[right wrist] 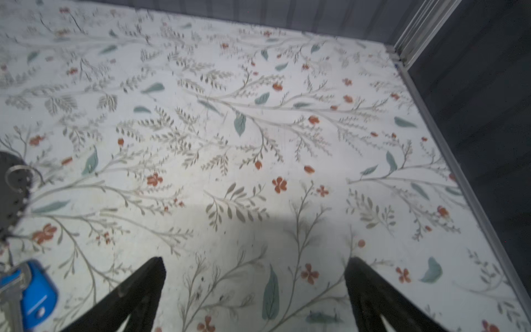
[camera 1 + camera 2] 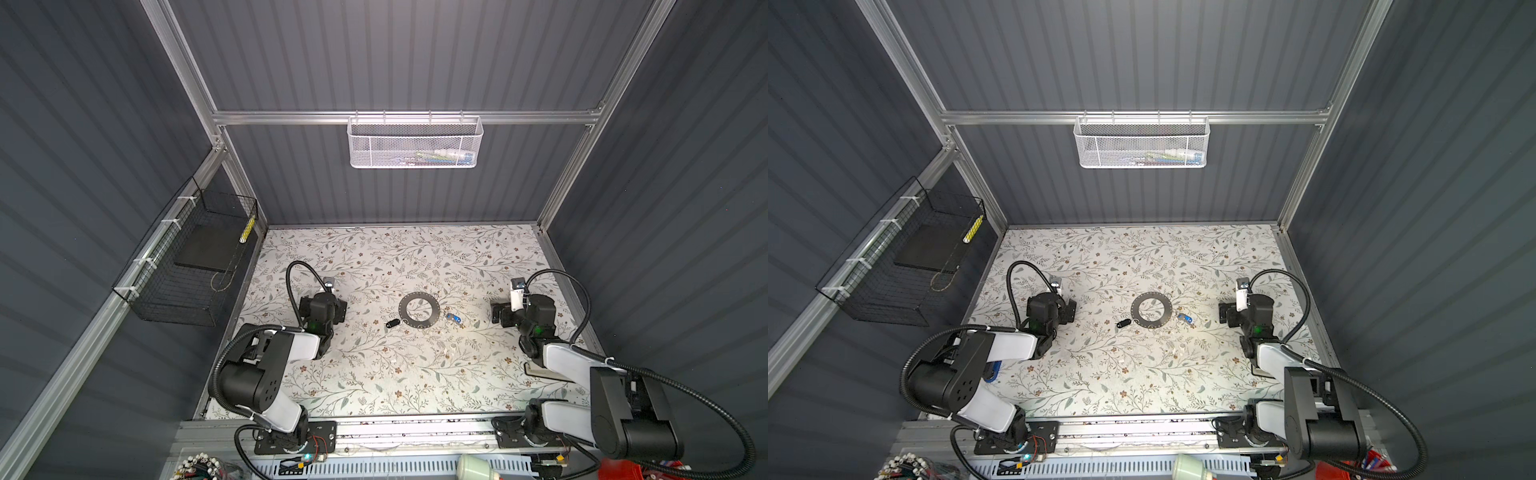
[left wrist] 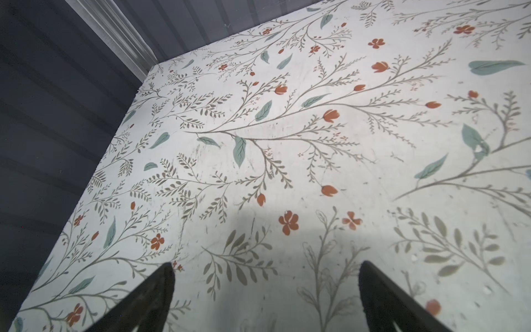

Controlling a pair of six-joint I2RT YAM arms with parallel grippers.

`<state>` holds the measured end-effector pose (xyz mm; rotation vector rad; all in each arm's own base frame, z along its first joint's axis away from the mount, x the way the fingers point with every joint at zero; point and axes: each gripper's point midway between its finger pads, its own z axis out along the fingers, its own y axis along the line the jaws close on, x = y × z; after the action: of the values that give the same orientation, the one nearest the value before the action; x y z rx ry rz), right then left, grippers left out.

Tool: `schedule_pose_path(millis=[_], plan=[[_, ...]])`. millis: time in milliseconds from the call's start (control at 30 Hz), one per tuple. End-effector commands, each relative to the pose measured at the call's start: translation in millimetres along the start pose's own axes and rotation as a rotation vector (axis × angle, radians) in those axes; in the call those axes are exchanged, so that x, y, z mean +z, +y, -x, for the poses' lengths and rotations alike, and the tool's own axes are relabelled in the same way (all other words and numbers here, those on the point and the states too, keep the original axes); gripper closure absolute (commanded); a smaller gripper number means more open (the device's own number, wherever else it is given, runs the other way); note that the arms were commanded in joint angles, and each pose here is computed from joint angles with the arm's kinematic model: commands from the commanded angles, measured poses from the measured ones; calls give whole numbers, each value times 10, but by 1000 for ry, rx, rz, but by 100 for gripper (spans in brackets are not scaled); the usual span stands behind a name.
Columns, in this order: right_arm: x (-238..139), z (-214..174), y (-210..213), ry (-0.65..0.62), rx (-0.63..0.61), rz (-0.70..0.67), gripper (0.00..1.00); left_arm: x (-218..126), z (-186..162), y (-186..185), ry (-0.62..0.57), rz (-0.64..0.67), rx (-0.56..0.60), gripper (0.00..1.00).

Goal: Put the keys on the keyring

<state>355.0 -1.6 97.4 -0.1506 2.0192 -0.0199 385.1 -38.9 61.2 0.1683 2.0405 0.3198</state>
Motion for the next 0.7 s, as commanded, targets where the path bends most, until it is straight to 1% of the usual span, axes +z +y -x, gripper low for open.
schedule_pose_path(millis=[0,67,100,167,233,300,367,433,667], plan=[[-76,442,59,-187,63,84,1,-7,289,148,-194,3,-89,0],[-131,509,153,-285,65,142,1,37,207,208,-179,-22,-133,0],[-93,468,190,-287,56,163,1,65,185,209,-176,-39,-143,0],[-1,365,144,-279,72,139,1,117,166,224,-190,-47,-158,0],[16,352,118,-306,85,133,1,140,114,217,-142,-74,-167,0],[26,311,121,-263,85,134,1,183,135,223,-147,-87,-177,0],[38,339,108,-278,87,128,1,250,104,183,-95,-116,-167,0],[28,324,112,-280,86,124,1,303,119,177,-82,-133,-174,0],[43,339,112,-277,87,124,1,320,106,206,-71,-127,-185,0]])
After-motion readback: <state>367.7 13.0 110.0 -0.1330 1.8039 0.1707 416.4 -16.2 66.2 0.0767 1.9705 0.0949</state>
